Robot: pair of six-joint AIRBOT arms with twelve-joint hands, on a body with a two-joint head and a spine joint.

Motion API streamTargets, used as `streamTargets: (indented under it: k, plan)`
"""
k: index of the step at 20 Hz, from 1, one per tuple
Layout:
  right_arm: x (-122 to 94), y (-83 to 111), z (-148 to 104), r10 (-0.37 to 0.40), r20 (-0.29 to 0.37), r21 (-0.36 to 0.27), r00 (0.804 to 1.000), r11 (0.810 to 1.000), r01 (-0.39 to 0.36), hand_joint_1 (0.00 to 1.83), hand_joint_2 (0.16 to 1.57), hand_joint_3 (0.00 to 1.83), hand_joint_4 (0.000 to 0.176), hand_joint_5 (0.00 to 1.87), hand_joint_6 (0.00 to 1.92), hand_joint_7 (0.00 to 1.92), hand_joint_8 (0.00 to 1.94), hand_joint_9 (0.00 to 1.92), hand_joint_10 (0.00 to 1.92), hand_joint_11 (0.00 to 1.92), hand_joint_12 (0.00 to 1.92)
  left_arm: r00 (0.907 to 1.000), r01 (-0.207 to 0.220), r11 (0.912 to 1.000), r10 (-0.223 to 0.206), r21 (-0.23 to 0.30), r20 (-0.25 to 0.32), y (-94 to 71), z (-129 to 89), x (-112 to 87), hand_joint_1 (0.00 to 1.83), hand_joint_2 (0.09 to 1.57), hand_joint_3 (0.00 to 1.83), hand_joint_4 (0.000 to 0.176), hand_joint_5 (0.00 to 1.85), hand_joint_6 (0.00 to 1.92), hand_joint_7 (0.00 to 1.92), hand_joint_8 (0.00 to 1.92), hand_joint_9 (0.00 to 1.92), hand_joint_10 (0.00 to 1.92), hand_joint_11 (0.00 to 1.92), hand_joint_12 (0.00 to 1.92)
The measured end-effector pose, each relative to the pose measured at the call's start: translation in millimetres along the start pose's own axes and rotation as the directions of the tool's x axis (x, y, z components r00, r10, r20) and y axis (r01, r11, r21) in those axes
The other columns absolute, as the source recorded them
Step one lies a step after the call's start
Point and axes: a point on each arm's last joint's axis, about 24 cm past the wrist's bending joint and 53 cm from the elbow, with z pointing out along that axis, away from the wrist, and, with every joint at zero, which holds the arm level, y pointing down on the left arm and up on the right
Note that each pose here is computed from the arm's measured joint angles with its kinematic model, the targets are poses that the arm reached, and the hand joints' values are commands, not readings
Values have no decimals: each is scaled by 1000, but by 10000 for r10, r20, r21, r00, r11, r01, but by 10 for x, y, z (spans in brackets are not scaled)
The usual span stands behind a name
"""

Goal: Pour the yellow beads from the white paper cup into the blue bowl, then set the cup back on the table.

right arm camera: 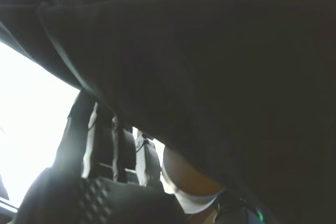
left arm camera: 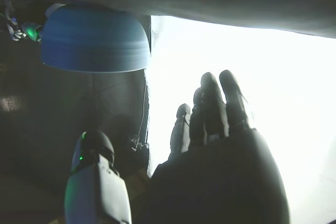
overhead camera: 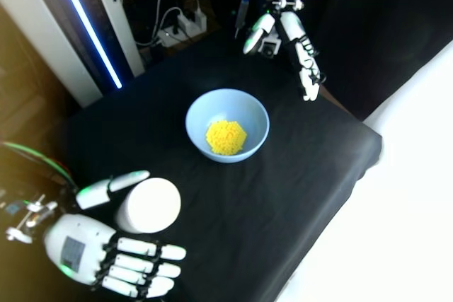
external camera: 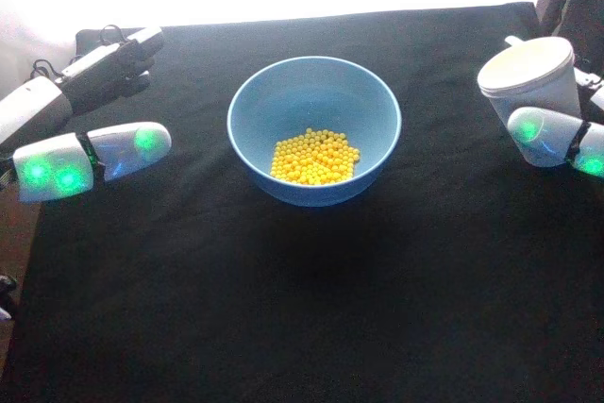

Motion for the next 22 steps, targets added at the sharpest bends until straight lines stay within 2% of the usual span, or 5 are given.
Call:
streamTargets:
  k: [1, 3, 7, 20, 22]
  plan:
    - [1, -7, -4, -8, -34, 69, 10000, 10000, 8, 219, 780, 0, 176, 0, 0, 57, 0, 37, 0, 0, 254, 10000, -6, 10000, 6, 16, -8, -4, 0, 2, 276, 960, 0, 115, 76, 1, 150, 2, 303, 1, 3, 471]
    - [17, -22, -12, -66, -139, 179, 9999, 9998, 69, 446, 655, 0, 176, 0, 0, 1, 0, 19, 0, 0, 237, 10000, -2, 10000, 2, 5, -1, -1, 0, 0, 245, 966, 1, 110, 75, 0, 124, 0, 287, 0, 5, 503]
    - [-21, -29, -46, -172, -184, 303, 9997, 9994, 177, 543, 629, 0, 176, 0, 0, 10, 0, 1, 0, 0, 86, 10000, -6, 10000, 6, -11, -18, 6, -6, 4, 265, 978, 3, 122, 81, 2, 147, 5, 291, 1, 0, 529]
    - [-284, 120, -121, -586, -48, 417, 9983, 9974, 588, 459, 602, 1, 176, 0, 0, 0, 0, 0, 0, 0, 0, 10000, 23, 10000, -23, -58, -38, 22, -18, 8, 332, 962, 0, 134, 84, 1, 149, 1, 257, 0, 0, 474]
    - [-335, 164, -138, -747, -46, 419, 9972, 9963, 748, 484, 578, 0, 176, 0, 0, 10, 4, 0, 0, 0, 0, 10000, 30, 10000, -30, -65, -23, 24, -19, 4, 322, 967, 2, 119, 77, 0, 176, 6, 272, 7, 0, 469]
